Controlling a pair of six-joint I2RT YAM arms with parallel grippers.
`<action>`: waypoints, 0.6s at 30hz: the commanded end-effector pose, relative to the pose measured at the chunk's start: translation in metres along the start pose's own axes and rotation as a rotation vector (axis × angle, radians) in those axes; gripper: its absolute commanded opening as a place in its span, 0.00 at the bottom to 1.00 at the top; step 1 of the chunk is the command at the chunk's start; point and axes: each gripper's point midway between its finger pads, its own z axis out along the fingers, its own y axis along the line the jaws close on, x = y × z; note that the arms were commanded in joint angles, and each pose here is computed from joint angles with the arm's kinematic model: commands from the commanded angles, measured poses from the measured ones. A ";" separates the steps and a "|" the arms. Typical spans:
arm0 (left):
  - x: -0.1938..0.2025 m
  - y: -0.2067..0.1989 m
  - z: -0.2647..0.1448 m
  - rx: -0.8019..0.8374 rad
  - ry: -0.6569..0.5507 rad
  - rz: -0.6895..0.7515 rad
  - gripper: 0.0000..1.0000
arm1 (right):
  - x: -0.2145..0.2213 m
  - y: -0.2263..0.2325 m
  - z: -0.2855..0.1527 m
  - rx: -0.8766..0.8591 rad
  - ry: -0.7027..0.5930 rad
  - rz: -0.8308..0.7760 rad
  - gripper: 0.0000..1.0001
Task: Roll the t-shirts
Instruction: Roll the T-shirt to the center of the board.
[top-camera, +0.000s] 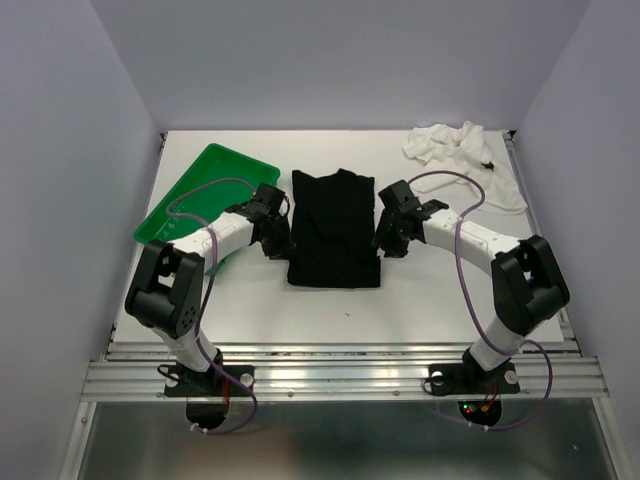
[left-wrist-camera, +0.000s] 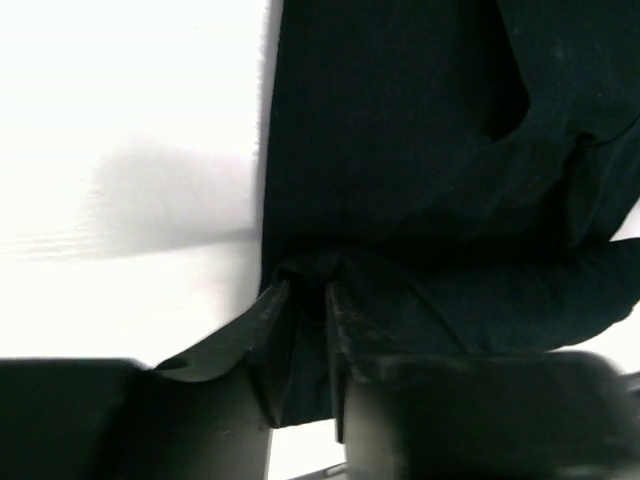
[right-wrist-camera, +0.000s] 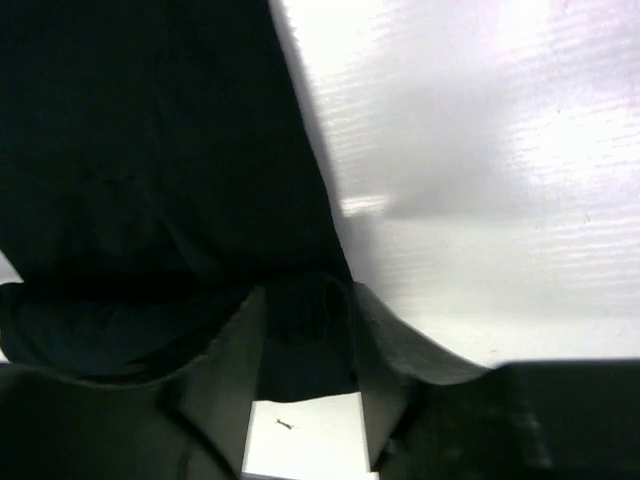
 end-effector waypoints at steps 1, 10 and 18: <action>-0.031 -0.005 -0.037 -0.022 -0.129 0.040 0.46 | -0.038 0.025 -0.033 -0.095 -0.138 0.010 0.49; -0.045 -0.014 -0.108 -0.021 -0.329 0.042 0.38 | -0.021 0.041 -0.078 -0.229 -0.155 0.005 0.35; 0.002 -0.046 -0.068 0.163 -0.180 0.092 0.00 | 0.006 0.040 -0.045 -0.203 -0.091 0.007 0.04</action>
